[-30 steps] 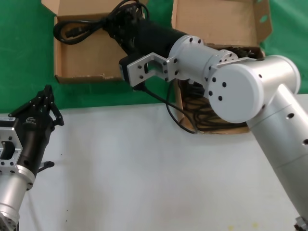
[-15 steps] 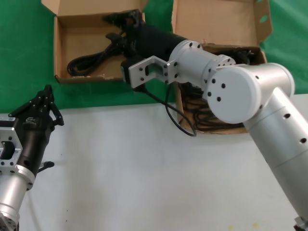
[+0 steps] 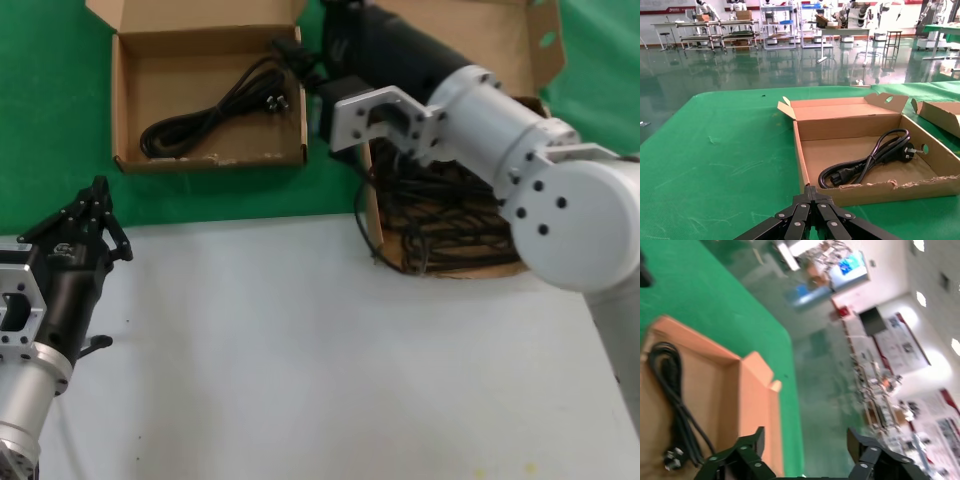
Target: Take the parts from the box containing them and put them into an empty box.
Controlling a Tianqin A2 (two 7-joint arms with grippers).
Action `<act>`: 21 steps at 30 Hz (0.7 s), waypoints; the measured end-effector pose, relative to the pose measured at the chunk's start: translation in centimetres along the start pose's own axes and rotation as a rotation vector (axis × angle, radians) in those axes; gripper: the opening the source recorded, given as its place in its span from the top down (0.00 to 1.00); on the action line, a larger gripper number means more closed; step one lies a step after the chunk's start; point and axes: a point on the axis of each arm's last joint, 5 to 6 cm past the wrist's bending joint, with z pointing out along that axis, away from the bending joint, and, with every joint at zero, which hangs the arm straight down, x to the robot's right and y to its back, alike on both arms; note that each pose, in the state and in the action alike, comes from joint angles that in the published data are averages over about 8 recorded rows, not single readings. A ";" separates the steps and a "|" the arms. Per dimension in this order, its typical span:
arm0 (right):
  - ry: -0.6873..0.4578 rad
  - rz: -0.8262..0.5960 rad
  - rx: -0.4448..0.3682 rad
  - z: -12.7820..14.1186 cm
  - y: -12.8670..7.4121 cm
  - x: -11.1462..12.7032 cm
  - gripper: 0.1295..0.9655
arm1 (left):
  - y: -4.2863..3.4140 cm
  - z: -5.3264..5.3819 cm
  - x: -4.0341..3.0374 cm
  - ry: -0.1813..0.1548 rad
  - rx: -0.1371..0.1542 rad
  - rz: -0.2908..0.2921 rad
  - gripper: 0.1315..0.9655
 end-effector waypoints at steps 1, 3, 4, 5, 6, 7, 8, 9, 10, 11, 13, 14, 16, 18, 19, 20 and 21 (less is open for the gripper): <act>0.014 0.007 -0.007 -0.4 0.2 0.1 0.54 | 0.00 0.0 0.00 0.000 0.000 0.000 0.98; 0.040 0.020 -0.022 -1.2 0.5 0.2 0.48 | 0.00 0.0 0.00 0.000 0.000 0.000 0.98; 0.051 0.025 -0.029 -1.6 0.8 0.3 0.45 | 0.00 0.0 0.00 0.000 0.000 0.000 0.98; 0.062 0.031 -0.037 -2.0 1.0 0.2 0.42 | 0.00 0.0 0.00 0.000 0.000 0.000 0.98; 0.071 0.036 -0.043 -2.3 1.2 0.2 0.39 | 0.00 0.0 0.00 0.000 0.000 0.000 0.98; 0.079 0.041 -0.049 -2.6 1.4 0.1 0.39 | 0.00 0.0 0.00 0.000 0.000 0.000 0.98; 0.086 0.046 -0.055 -2.9 1.7 0.0 0.36 | 0.00 0.0 0.00 0.000 0.000 0.000 0.98; 0.093 0.051 -0.061 -3.2 1.9 -0.2 0.34 | 0.00 0.0 0.00 0.000 0.000 0.000 0.98; 0.100 0.055 -0.066 -3.5 2.1 -0.4 0.31 | 0.00 0.0 0.00 0.000 0.000 0.000 0.98; 0.106 0.059 -0.070 -3.8 2.3 -0.6 0.29 | 0.00 0.0 0.00 0.000 0.000 0.000 0.98; 0.117 0.068 -0.077 -4.2 2.7 -1.0 0.23 | 0.00 0.0 0.00 0.000 0.000 0.000 0.98; 0.123 0.071 -0.080 -4.4 2.9 -1.3 0.21 | 0.00 0.0 0.00 0.000 0.000 0.000 0.98; 0.133 0.079 -0.085 -4.8 3.2 -1.7 0.18 | 0.00 0.0 0.00 0.000 0.000 0.000 0.98; 0.141 0.086 -0.090 -5.1 3.4 -2.1 0.18 | 0.00 0.0 0.00 0.000 0.000 0.000 0.98; 0.144 0.089 -0.092 -5.2 3.5 -2.3 0.18 | 0.00 0.0 0.00 0.000 0.000 0.000 0.98; 0.146 0.092 -0.093 -5.3 3.6 -2.4 0.17 | 0.00 0.0 0.00 0.000 0.000 0.000 0.98; 0.148 0.095 -0.095 -5.4 3.7 -2.5 0.15 | 0.00 0.0 0.00 0.000 0.000 0.000 0.98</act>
